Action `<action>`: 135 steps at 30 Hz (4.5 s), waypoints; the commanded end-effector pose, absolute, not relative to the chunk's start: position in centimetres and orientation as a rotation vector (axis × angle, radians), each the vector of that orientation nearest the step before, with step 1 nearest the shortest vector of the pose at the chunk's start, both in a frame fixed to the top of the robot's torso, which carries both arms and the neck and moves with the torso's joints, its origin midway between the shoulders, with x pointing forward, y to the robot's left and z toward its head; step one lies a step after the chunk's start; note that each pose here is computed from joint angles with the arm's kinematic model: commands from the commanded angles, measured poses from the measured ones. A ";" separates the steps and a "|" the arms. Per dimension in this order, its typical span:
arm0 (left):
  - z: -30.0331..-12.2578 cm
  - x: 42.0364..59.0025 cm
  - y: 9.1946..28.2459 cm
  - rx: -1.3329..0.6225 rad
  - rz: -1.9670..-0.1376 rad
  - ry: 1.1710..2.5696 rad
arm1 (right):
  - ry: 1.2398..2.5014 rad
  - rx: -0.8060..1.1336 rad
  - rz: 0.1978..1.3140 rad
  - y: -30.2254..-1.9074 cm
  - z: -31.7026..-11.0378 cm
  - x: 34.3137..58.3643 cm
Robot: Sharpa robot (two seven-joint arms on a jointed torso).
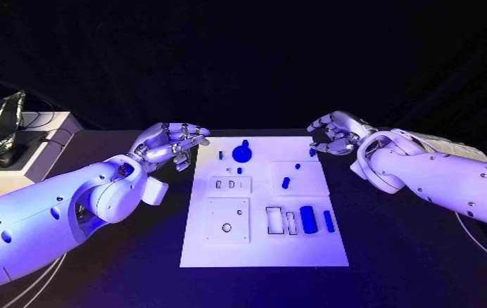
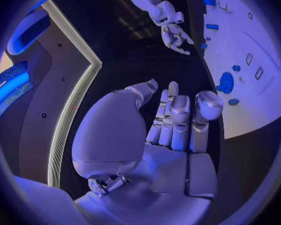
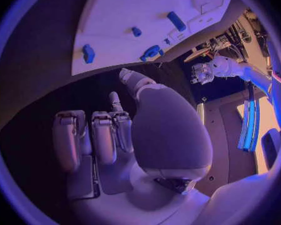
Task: Assemble the parts on the task board
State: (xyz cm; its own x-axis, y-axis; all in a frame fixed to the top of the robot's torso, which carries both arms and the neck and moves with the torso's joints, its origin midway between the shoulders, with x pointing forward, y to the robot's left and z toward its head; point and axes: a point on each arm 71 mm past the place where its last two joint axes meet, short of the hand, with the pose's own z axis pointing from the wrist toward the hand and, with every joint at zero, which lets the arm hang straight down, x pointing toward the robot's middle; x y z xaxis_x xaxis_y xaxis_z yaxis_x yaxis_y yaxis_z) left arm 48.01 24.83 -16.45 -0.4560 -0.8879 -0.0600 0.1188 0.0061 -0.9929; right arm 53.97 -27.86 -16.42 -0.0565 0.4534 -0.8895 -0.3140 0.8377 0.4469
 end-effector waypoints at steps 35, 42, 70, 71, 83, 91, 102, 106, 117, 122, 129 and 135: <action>-17.5 47.7 24.7 -0.855 -1.593 1.474 | 1.667 0.090 0.599 -30.4 -19.8 55.8; -17.4 47.6 24.8 -0.855 -1.591 1.474 | 1.667 0.091 0.603 -29.9 -20.0 56.0; -17.4 47.5 24.9 -0.856 -1.588 1.479 | 1.667 0.093 0.599 -28.9 -20.2 56.5; -17.4 47.5 24.9 -0.856 -1.589 1.480 | 1.668 0.093 0.598 -28.9 -20.2 56.6; -17.4 47.5 24.9 -0.857 -1.586 1.480 | 1.656 0.094 0.569 -29.1 -20.2 56.7; -17.4 47.5 24.9 -0.859 -1.585 1.484 | 1.596 0.099 0.553 -28.9 -19.8 56.6; -17.5 47.6 24.9 -0.867 -1.575 1.491 | 1.511 0.081 0.554 -27.0 -18.0 56.0; -17.5 47.6 24.9 -0.869 -1.572 1.493 | 1.497 0.084 0.559 -25.7 -17.0 55.6; -17.6 47.7 24.7 -0.875 -1.568 1.497 | 1.555 0.087 0.618 -18.5 -16.5 53.1; -17.7 47.7 24.6 -0.876 -1.569 1.499 | 1.593 0.086 0.633 -14.9 -17.2 51.7; -17.7 47.8 24.4 -0.877 -1.571 1.501 | 1.639 0.081 0.644 -11.7 -18.6 50.1; -17.8 47.9 24.3 -0.877 -1.575 1.502 | 1.665 0.060 0.641 -9.8 -19.8 49.0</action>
State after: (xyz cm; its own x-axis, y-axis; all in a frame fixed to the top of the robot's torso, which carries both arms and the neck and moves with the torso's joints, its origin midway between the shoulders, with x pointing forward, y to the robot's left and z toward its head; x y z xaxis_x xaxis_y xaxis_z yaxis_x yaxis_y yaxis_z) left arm 47.85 24.42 -17.83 -0.4580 -0.8882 -0.0381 0.0726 0.0053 -0.9973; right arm 49.14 -9.84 -19.60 -0.2360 0.4152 -0.8786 -0.3340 0.8144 0.4746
